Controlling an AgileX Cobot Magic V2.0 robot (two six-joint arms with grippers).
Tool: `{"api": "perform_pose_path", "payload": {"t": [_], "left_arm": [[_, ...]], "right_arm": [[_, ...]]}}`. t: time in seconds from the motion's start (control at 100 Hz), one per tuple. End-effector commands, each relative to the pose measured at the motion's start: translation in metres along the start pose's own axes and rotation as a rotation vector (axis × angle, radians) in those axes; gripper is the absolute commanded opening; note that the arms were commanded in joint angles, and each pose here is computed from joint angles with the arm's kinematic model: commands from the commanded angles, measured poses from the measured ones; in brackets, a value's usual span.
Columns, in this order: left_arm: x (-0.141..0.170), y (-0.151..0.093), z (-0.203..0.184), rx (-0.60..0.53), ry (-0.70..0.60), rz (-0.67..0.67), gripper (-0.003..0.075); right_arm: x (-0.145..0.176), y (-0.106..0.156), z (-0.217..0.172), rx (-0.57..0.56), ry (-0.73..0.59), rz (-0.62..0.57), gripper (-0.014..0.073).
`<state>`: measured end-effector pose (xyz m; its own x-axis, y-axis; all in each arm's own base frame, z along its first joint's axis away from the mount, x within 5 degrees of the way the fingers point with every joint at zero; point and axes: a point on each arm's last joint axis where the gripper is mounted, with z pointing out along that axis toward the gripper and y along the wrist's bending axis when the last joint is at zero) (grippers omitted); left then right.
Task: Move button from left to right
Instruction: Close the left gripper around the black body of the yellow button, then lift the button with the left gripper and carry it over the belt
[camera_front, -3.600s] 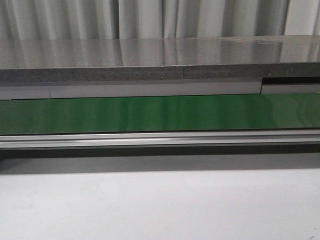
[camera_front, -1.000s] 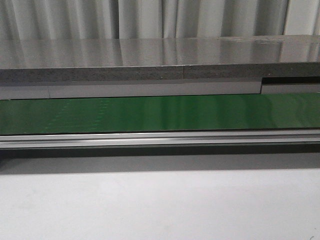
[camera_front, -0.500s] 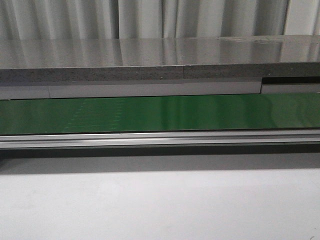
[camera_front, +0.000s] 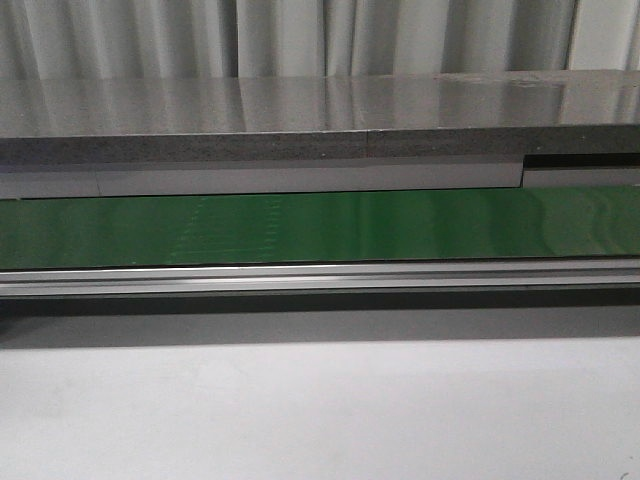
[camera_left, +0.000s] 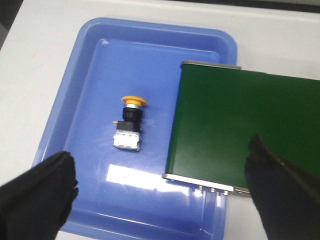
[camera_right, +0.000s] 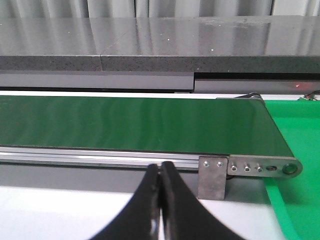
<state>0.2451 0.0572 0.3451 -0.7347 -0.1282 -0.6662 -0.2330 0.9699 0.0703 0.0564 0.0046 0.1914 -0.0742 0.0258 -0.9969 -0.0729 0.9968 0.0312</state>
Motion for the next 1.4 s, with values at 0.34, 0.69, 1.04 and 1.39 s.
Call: {"api": "perform_pose_path", "payload": {"t": [0.34,0.69,1.04,1.39], "left_arm": [[-0.034,0.044,0.077,-0.033,0.050,-0.112,0.0647],[-0.040,0.051,0.137,-0.024,0.146,-0.096,0.0639],[-0.030,0.049,0.179,0.010,0.238,-0.103,0.0638],[-0.017,0.047,0.206,0.027,0.302,-0.122,0.0638]], "right_arm": [[-0.014,0.000,-0.003,0.002,-0.118,-0.010,-0.0068],[-0.014,0.000,-0.003,0.002,-0.118,-0.010,-0.0068],[-0.014,0.000,-0.003,0.002,-0.118,-0.010,-0.0068],[-0.014,0.000,-0.003,0.002,-0.118,-0.010,-0.0068]]}}
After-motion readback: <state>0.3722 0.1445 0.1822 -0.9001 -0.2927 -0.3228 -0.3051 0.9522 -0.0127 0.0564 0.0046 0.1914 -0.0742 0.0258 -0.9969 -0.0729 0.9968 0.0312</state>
